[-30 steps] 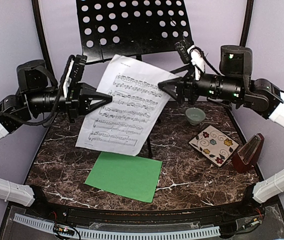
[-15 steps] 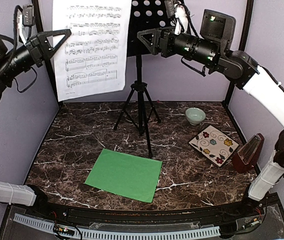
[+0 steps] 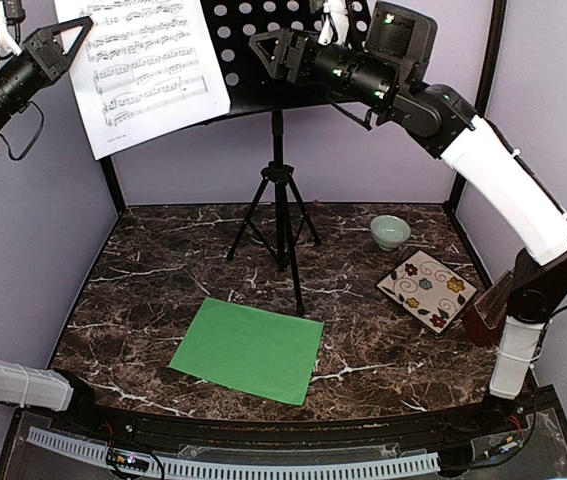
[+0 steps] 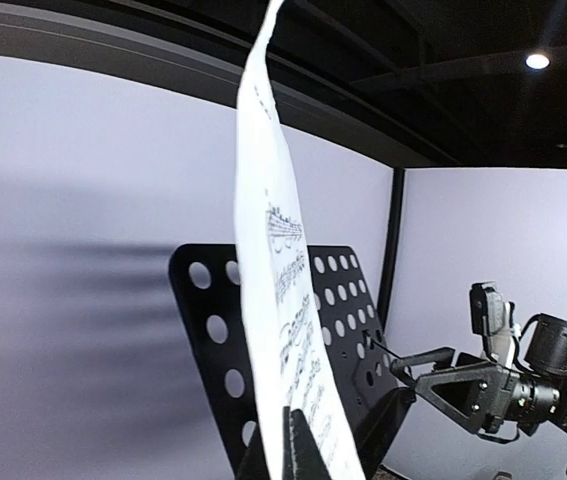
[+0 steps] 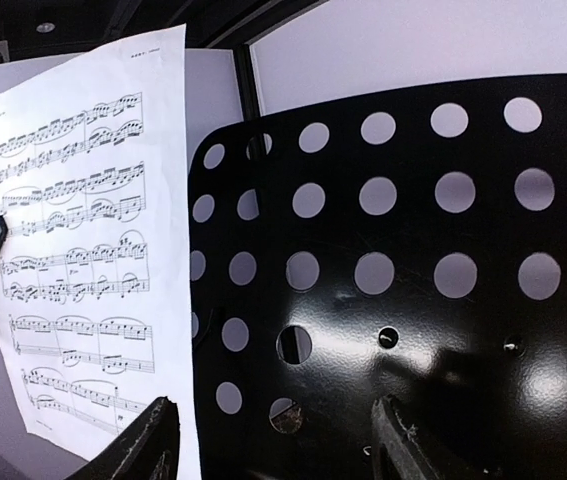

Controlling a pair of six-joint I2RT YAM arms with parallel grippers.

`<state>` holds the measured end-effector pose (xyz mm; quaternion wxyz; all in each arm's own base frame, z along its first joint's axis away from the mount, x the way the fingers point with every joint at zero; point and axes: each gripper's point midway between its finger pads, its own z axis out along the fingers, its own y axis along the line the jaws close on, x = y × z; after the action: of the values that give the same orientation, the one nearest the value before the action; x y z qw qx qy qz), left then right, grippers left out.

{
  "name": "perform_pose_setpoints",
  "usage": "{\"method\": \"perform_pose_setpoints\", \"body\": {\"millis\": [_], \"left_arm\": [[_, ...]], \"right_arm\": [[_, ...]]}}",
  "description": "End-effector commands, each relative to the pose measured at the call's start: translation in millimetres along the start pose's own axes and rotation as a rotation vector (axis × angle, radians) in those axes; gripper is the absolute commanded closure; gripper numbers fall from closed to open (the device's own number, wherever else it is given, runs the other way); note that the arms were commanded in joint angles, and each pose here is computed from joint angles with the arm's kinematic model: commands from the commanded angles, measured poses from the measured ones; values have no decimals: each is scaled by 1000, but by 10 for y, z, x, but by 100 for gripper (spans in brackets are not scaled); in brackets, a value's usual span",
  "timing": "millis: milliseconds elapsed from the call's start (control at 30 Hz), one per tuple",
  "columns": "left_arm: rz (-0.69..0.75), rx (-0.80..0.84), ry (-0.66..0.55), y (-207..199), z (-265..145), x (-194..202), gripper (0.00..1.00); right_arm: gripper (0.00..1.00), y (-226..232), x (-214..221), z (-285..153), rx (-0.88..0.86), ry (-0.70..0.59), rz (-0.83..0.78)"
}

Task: Set up the instrument practice props

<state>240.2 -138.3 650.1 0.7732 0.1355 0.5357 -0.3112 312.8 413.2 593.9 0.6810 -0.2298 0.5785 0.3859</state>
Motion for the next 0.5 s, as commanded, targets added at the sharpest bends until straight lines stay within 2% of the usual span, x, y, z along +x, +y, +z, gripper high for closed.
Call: {"method": "perform_pose_setpoints", "body": {"millis": [0, 467], "left_arm": [[56, -143, -38, 235, -30, -155, 100], [124, -273, -77, 414, -154, -320, 100]], "right_arm": [[34, 53, 16, 93, -29, -17, 55], [40, 352, 399, 406, -34, -19, -2]]}}
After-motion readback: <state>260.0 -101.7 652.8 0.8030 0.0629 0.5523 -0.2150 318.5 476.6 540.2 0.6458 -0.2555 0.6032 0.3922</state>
